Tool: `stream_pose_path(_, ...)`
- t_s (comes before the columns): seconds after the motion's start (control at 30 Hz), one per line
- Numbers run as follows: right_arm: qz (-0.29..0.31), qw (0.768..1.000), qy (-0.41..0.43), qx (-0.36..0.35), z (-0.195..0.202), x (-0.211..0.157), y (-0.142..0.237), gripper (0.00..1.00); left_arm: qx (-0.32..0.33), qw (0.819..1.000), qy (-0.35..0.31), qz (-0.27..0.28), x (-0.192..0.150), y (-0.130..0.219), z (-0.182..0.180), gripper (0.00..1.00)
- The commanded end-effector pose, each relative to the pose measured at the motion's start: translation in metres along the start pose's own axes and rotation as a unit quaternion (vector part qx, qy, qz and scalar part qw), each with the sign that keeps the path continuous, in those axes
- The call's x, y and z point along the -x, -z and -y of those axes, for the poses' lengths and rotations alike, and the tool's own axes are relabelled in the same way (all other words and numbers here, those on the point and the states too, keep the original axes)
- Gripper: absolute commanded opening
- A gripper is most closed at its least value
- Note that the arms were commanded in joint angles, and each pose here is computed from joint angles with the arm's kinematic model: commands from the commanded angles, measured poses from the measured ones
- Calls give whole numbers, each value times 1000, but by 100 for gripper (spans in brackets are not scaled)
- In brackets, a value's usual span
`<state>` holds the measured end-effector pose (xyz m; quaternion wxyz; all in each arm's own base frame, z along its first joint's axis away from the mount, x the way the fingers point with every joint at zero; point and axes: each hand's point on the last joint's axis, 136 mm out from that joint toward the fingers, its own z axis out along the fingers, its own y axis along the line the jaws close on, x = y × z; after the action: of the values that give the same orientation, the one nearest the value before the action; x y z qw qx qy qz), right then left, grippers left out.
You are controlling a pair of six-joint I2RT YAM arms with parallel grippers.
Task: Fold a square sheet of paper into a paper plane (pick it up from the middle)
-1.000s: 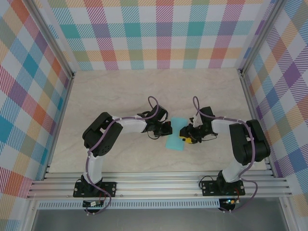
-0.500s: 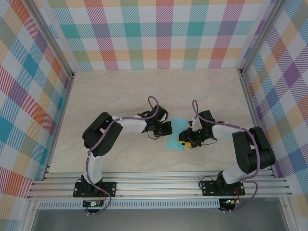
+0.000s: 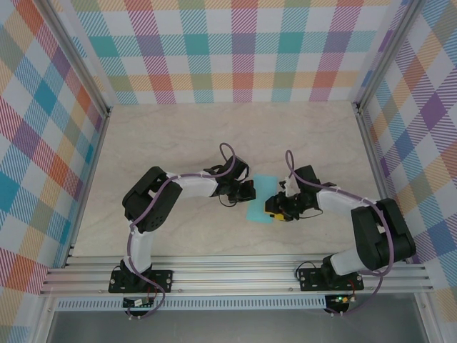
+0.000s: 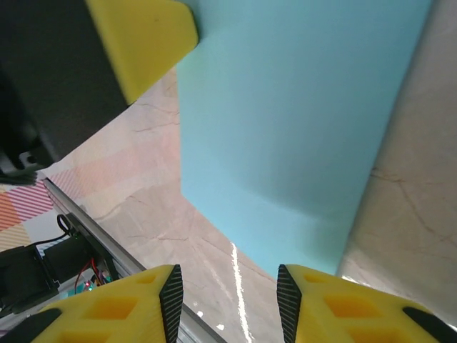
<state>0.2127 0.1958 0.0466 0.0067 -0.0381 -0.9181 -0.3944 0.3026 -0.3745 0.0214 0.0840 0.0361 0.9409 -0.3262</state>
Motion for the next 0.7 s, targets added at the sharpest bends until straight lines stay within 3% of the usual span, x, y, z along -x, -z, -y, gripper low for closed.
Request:
stream_pose_path(0.0, -28, 999, -17, -4, 10, -18, -8, 42, 49, 998, 10, -43, -27, -6, -25, 0)
stream_pose_path(0.2, -42, 998, -30, -31, 24, -24, -17, 42, 48, 998, 9, -42, -28, -6, -23, 0)
stream_pose_path(0.43, 27, 997, 10, -78, 11, -3, 13, 42, 28, 999, 6, -19, -19, 12, -5, 1)
stream_pose_path(0.53, 78, 989, 24, -122, 12, 14, 31, 43, 22, 1000, 2, 13, -11, 31, 4, 6)
stream_pose_path(0.67, 101, 983, 16, -149, 12, 30, 39, 44, 42, 998, 1, 47, -8, 53, -1, 23)
